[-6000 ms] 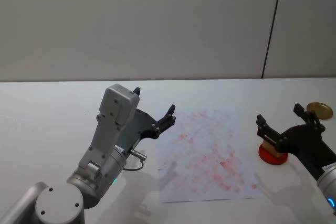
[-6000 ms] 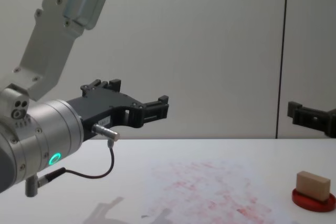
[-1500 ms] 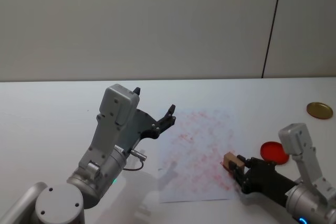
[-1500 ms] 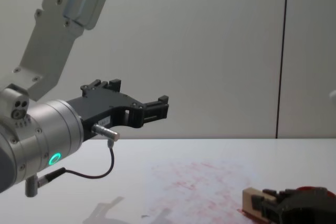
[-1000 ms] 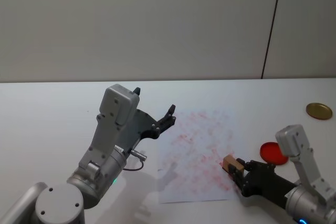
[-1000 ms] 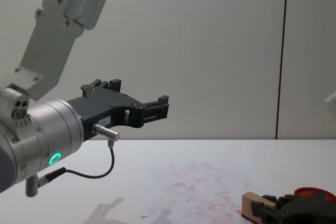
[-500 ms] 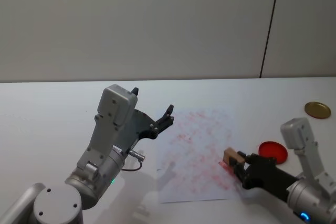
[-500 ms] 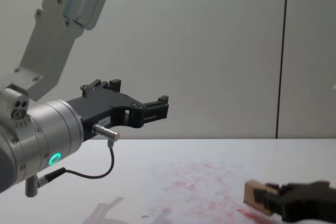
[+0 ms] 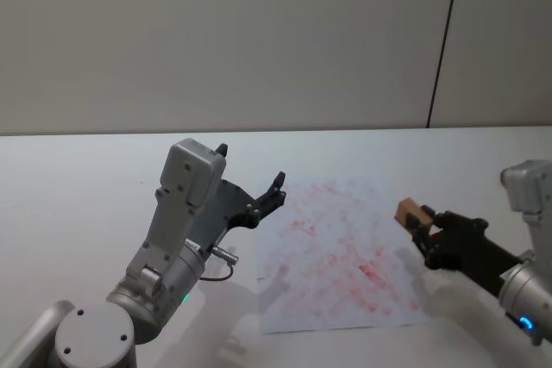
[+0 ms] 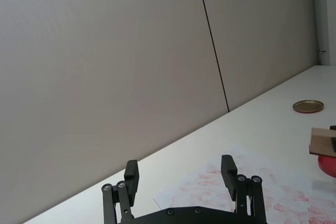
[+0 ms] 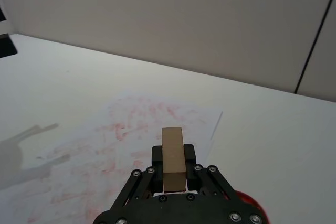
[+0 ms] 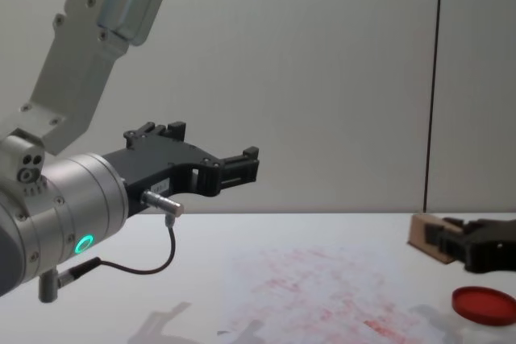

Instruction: Use the one hand to pick up the stamp and affix it onto the A4 paper.

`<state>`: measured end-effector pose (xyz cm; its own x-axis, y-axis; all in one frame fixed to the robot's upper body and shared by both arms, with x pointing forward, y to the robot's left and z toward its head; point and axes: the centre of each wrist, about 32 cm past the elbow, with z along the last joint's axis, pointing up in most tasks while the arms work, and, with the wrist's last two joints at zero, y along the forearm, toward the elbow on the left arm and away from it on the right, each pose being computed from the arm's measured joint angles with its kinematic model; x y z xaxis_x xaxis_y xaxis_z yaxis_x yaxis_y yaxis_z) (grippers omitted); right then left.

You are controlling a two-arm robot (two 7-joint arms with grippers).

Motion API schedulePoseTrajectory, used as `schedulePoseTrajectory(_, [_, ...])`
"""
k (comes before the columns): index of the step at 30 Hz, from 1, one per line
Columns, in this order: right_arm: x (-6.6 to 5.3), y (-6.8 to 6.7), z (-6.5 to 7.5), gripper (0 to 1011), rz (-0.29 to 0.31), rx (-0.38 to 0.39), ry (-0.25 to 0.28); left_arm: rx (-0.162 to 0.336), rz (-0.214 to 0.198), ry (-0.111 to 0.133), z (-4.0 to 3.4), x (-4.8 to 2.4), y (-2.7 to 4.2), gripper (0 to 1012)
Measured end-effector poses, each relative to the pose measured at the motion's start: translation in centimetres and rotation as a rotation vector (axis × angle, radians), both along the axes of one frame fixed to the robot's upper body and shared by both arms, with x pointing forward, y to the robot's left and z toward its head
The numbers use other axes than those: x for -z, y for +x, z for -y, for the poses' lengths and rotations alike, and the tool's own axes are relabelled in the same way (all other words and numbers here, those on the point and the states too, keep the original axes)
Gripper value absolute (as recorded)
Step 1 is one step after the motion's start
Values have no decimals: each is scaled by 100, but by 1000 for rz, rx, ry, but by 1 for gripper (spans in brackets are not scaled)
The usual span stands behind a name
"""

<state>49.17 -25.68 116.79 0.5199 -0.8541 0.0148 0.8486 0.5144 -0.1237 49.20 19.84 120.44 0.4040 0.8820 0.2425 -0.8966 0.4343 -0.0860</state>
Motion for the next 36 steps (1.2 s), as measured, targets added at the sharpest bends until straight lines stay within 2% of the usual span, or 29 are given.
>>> schedulePoseTrajectory(6, [-15, 25, 95, 220, 2, 37, -24, 0, 0, 0, 0, 0, 0, 993])
schedulePoseTrajectory(14, [47, 47, 210, 220, -29, 70, -64, 0, 0, 0, 0, 0, 0, 993])
schedulePoseTrajectory(36, [256, 73, 276, 220, -88, 112, -100, 0, 0, 0, 0, 0, 0, 993])
